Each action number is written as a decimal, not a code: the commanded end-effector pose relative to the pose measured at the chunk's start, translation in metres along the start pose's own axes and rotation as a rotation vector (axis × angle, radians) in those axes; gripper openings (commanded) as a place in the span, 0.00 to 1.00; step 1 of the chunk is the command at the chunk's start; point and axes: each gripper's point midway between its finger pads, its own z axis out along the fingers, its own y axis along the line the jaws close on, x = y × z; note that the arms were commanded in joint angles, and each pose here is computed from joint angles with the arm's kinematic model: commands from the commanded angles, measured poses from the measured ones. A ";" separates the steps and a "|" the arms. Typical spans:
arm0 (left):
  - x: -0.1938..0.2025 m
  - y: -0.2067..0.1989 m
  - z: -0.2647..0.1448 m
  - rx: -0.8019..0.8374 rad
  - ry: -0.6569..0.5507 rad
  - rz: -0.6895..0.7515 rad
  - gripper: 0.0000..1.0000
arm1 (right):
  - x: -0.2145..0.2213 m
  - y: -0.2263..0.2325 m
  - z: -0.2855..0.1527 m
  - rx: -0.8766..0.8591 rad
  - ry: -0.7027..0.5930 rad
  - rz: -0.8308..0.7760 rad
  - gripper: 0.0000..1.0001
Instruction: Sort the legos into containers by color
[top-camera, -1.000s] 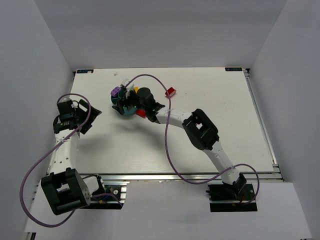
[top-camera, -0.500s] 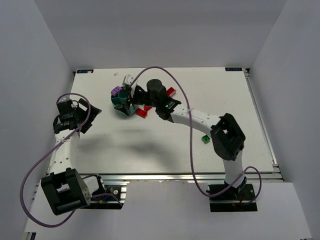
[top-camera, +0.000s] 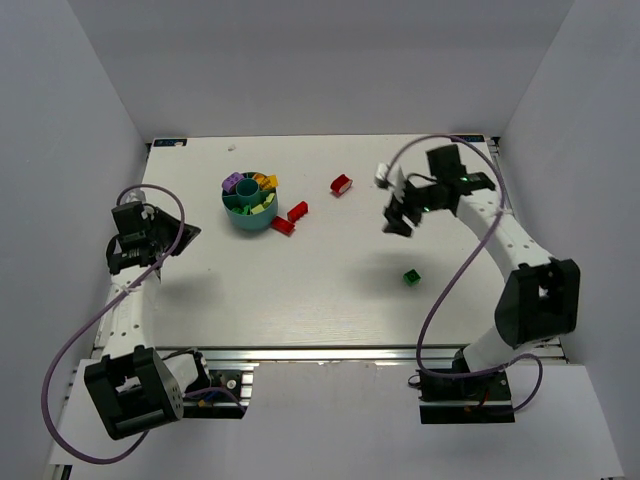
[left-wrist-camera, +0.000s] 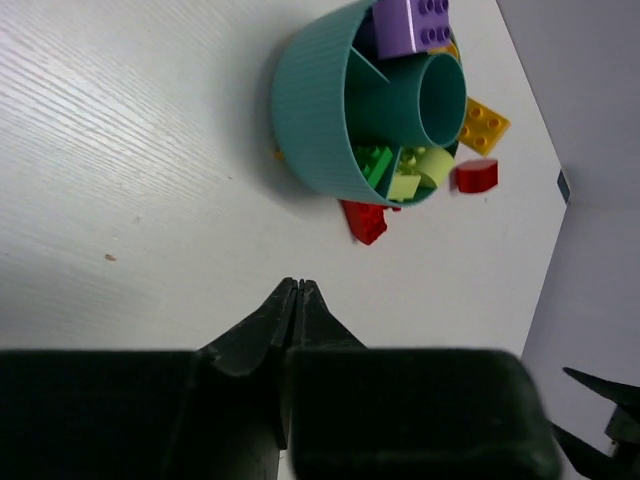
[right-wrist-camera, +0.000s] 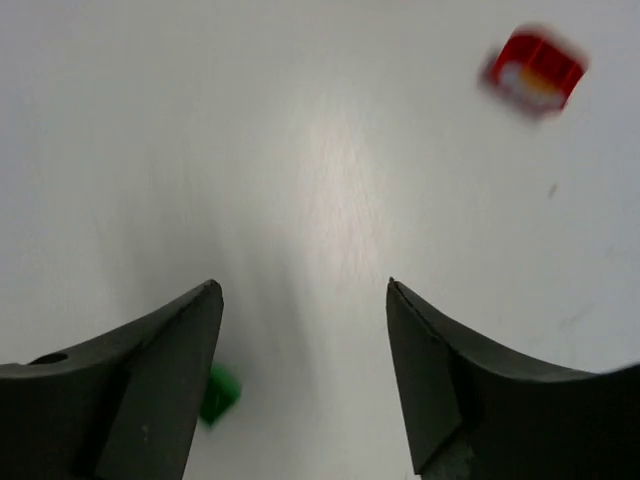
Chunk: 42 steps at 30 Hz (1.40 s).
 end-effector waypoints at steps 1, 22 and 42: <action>0.011 -0.025 -0.004 0.144 0.044 0.042 0.13 | 0.079 0.079 -0.051 -0.274 0.140 -0.252 0.75; 0.008 -0.040 -0.019 0.098 0.042 0.084 0.77 | 0.131 0.052 -0.031 0.150 0.346 0.665 0.89; 0.013 -0.037 -0.026 0.089 0.041 0.083 0.77 | 0.197 0.068 -0.010 0.357 0.593 0.668 0.74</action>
